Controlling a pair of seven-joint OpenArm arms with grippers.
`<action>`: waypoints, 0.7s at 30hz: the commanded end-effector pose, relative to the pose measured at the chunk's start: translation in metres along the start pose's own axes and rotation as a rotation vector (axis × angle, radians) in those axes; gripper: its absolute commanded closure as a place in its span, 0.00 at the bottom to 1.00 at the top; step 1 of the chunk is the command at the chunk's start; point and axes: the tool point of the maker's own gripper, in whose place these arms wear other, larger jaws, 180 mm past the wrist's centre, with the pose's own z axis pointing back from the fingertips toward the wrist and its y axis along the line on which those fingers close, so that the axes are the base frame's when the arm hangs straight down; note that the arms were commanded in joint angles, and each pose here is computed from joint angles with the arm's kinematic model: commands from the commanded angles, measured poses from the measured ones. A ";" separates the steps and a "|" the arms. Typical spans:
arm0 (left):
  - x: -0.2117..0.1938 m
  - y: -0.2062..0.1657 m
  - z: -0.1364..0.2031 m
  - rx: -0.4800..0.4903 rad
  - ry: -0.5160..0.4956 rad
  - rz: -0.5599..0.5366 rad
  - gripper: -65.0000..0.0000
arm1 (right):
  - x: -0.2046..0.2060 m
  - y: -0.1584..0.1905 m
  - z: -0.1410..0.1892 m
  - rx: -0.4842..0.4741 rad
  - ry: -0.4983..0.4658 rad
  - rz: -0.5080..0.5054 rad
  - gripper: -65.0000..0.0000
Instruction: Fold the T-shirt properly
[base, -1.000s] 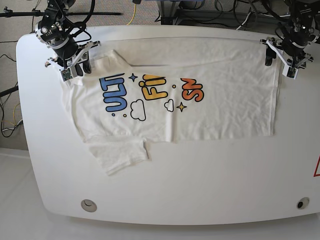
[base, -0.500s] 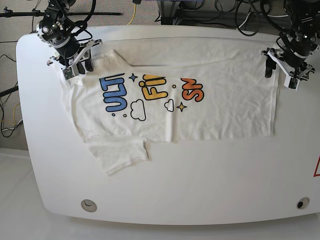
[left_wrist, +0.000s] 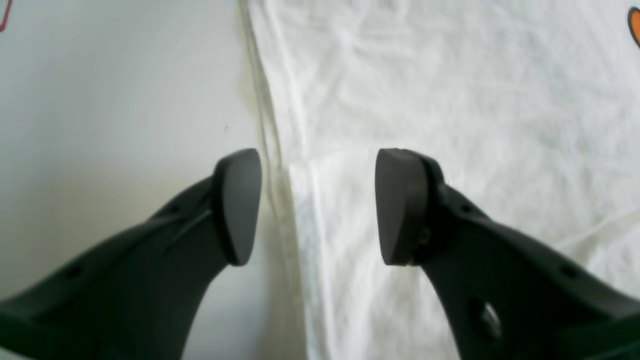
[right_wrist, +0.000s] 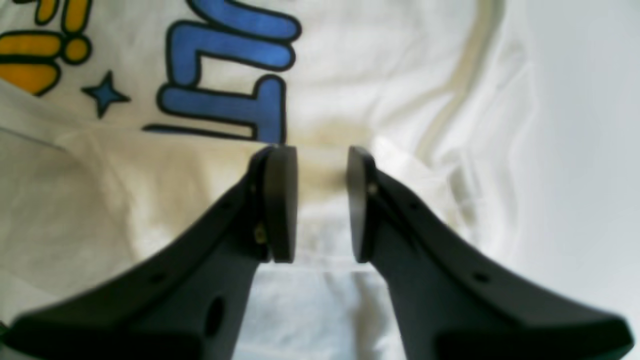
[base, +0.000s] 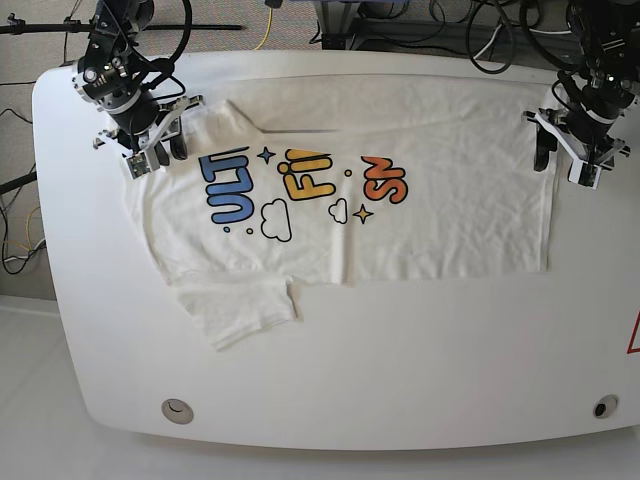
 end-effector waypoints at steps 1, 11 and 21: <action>0.015 0.005 0.001 0.011 -0.044 -0.013 0.47 | 0.010 -0.003 0.003 -0.005 -0.037 0.010 0.74; 0.013 0.006 -0.010 0.010 -0.009 0.017 0.29 | 0.004 0.003 -0.001 0.015 -0.024 0.011 0.75; 0.037 0.041 0.009 0.083 -0.101 0.128 0.27 | 0.006 0.008 -0.003 0.027 -0.027 0.020 0.74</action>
